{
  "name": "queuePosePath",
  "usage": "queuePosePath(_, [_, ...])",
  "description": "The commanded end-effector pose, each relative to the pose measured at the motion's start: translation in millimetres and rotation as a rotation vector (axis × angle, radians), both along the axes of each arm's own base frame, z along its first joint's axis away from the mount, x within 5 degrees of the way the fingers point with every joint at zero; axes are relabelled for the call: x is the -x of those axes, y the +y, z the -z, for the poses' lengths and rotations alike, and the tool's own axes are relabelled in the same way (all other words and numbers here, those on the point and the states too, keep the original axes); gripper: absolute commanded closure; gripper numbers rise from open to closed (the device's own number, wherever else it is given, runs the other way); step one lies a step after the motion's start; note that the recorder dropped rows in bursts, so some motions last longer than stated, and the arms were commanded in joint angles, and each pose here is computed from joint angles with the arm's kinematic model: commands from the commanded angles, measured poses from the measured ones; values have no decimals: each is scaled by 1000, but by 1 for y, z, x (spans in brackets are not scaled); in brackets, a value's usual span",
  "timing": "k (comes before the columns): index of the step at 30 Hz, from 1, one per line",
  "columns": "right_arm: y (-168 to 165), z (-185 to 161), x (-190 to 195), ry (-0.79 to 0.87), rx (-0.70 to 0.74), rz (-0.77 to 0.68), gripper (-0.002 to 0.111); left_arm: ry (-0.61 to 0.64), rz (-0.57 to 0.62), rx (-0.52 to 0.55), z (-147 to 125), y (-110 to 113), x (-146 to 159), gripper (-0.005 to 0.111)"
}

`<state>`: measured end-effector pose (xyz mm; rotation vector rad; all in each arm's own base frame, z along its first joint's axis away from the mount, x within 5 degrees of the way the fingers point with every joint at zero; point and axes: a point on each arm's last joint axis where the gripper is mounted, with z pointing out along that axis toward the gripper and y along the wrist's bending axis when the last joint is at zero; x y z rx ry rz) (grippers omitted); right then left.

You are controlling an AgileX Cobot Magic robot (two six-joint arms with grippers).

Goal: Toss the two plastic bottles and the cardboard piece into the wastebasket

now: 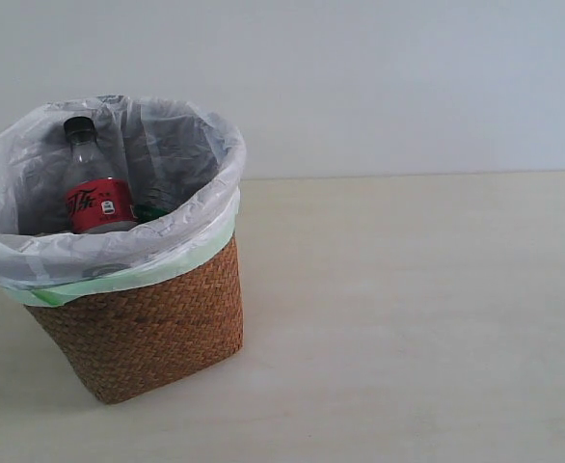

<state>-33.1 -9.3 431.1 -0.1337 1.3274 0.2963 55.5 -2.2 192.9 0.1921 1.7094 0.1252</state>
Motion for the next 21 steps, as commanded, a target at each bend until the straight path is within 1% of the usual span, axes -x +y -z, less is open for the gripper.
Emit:
queuePosePath(1, [1,0,18,-78,-31,84,108,-3,-6,18,1,0,0,103])
queuePosePath(5, [5,0,24,-112,-26,171,108,-3,-6,18,1,0,0,103])
queuePosePath(7, [7,2,25,-102,-24,198,108,-3,-6,18,1,0,0,103])
queuePosePath(10, [7,6,25,-67,-18,200,108,-3,-6,18,1,0,0,103])
queuePosePath(12, [7,18,23,-98,-21,202,108,-3,-6,18,1,0,0,103])
queuePosePath(13, [7,32,17,-138,-29,202,108,-3,-6,18,1,0,0,103])
queuePosePath(14, [8,40,8,-126,-27,203,108,-3,-6,18,1,0,0,103])
queuePosePath(15, [9,55,-9,-104,-26,203,108,-3,-6,18,1,0,0,103])
queuePosePath(19, [11,107,-48,0,-24,200,108,-3,-6,18,1,0,0,103])
queuePosePath(21, [12,145,-68,20,-22,203,108,-3,-6,18,1,0,0,103])
